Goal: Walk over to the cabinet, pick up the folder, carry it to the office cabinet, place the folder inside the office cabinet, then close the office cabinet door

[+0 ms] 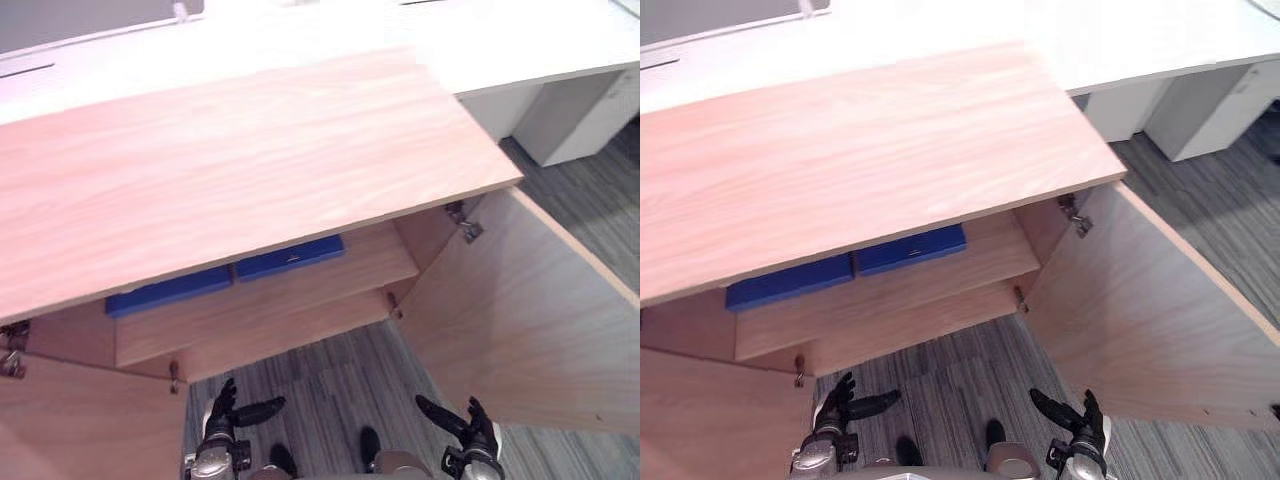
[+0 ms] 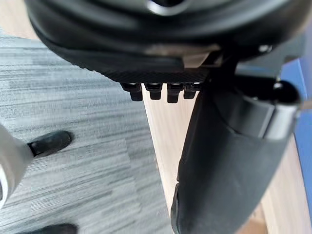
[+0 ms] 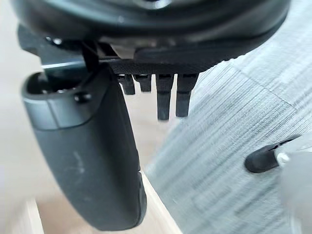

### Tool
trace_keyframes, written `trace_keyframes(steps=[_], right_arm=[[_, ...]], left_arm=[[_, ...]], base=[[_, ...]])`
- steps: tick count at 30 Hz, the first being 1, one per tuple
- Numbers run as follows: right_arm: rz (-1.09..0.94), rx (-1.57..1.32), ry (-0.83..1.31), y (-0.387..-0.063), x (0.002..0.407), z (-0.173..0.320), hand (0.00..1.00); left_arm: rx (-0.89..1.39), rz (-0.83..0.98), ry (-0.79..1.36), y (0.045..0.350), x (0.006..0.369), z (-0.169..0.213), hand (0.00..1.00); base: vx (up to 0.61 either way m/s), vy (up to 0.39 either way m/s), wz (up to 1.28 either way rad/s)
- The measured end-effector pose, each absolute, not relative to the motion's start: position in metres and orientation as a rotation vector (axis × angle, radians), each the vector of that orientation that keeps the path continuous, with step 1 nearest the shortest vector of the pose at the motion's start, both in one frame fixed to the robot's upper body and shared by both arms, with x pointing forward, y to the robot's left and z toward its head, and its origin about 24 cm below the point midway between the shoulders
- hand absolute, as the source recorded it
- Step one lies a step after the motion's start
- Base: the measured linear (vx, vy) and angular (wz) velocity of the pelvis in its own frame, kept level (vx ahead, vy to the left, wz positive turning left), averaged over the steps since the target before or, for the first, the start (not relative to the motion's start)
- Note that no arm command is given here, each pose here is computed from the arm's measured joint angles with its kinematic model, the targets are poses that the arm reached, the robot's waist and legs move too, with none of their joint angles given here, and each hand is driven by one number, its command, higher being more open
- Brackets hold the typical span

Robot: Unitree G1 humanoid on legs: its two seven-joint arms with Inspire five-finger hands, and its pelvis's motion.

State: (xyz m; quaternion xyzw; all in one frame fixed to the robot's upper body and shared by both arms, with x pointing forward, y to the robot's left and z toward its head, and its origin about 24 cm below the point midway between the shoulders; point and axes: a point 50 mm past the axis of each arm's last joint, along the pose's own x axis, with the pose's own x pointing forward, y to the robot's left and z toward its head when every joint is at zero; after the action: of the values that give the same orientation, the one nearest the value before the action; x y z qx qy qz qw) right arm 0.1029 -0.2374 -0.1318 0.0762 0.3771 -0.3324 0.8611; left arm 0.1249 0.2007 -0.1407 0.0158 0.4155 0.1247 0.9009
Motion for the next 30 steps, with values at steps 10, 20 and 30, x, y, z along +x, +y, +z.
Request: trace_keyframes(steps=[10, 20, 30], right_arm=[[-0.903, 0.134, 0.396, -0.31, 0.153, -0.063, 1.0], [-0.752, -0.057, 0.142, -0.353, 0.235, 0.019, 1.0], [-0.498, -0.236, 0.129, -0.338, 0.274, 0.043, 1.0]], left_arm=[[0.041, 0.233, 0.91, 0.199, 0.107, -0.147, 1.0], [0.042, 0.184, 0.934, 0.19, 0.098, -0.15, 1.0], [0.048, 0.148, 0.878, 0.186, 0.107, -0.146, 1.0]], base=[[-0.13, -0.005, -0.58], [-0.08, -0.038, -0.31], [0.08, -0.028, -0.21]])
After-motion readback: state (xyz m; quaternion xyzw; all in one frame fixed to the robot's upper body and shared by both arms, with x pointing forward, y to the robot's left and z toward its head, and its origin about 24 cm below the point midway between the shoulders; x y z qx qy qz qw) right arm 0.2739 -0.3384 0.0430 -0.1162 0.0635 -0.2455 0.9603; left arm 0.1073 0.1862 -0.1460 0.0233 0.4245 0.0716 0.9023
